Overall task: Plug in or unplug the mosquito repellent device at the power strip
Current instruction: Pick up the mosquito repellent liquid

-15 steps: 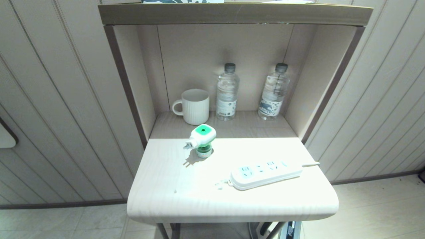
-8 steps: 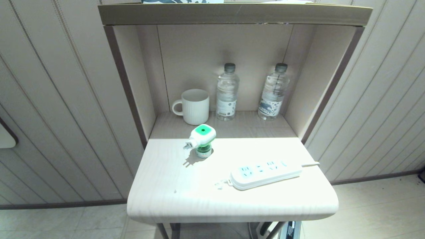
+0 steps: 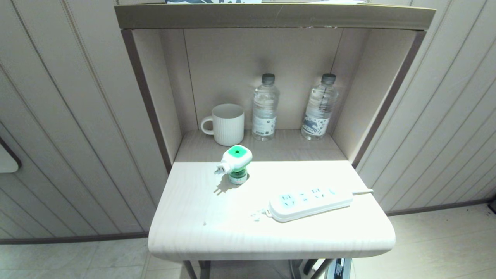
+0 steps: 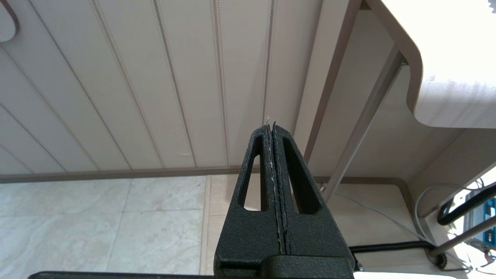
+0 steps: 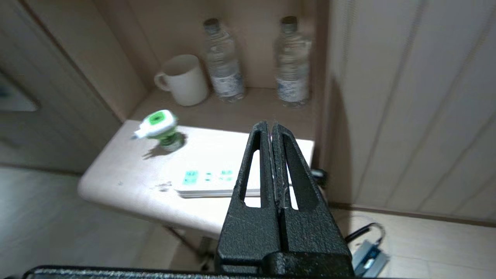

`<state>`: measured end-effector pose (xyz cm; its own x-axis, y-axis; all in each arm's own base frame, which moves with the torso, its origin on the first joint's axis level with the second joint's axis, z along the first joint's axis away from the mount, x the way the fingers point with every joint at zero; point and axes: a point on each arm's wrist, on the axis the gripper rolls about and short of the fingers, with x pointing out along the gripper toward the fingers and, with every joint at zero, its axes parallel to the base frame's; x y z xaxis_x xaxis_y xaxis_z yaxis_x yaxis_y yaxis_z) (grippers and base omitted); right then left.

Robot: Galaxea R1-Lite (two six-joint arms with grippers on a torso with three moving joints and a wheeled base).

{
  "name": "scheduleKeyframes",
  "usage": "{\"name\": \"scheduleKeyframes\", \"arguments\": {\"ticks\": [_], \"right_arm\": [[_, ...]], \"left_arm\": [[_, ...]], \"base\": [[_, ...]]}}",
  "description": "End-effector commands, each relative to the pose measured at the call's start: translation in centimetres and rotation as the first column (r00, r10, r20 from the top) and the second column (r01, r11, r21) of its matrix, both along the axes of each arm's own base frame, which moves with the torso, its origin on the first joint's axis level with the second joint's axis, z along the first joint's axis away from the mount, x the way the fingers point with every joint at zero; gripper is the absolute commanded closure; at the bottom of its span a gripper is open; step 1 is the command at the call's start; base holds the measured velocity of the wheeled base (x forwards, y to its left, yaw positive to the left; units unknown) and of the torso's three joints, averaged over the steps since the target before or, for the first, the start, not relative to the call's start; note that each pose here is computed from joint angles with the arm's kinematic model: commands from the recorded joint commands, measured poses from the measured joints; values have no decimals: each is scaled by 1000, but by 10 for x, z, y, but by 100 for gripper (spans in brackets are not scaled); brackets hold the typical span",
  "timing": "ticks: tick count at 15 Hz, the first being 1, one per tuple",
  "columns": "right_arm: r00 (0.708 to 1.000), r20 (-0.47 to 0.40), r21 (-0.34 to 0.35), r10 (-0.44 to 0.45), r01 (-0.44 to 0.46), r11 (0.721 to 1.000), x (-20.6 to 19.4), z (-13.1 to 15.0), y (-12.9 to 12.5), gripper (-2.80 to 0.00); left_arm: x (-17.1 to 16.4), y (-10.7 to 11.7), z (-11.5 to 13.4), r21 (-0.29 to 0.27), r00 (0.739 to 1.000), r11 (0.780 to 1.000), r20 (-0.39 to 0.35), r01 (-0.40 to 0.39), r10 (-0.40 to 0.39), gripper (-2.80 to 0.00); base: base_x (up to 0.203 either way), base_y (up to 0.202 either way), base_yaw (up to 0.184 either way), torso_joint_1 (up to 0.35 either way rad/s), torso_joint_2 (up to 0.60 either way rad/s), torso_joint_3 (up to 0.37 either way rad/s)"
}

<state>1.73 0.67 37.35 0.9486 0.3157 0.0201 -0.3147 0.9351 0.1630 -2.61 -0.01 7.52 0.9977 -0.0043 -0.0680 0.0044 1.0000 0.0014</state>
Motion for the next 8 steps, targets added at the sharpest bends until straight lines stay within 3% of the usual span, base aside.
{"name": "scheduleKeyframes", "arguments": {"ticks": [1, 4, 7, 8], "right_arm": [[960, -247, 17, 135, -135, 991, 79, 21, 22, 0], [792, -567, 29, 229, -258, 966, 149, 4, 73, 0], [628, -739, -2, 244, -363, 932, 196, -32, 136, 0], [590, -770, -13, 244, -397, 918, 204, -43, 156, 0]], "left_arm": [[0, 0, 0, 0, 1000, 1000, -2, -1, 1, 0], [0, 0, 0, 0, 1000, 1000, -2, 0, 0, 0], [0, 0, 0, 0, 1000, 1000, -1, -1, 1, 0], [0, 0, 0, 0, 1000, 1000, -2, 0, 0, 0]], "base": [[0, 0, 0, 0, 0, 0], [0, 0, 0, 0, 0, 0], [0, 0, 0, 0, 0, 0], [0, 0, 0, 0, 0, 0]]}}
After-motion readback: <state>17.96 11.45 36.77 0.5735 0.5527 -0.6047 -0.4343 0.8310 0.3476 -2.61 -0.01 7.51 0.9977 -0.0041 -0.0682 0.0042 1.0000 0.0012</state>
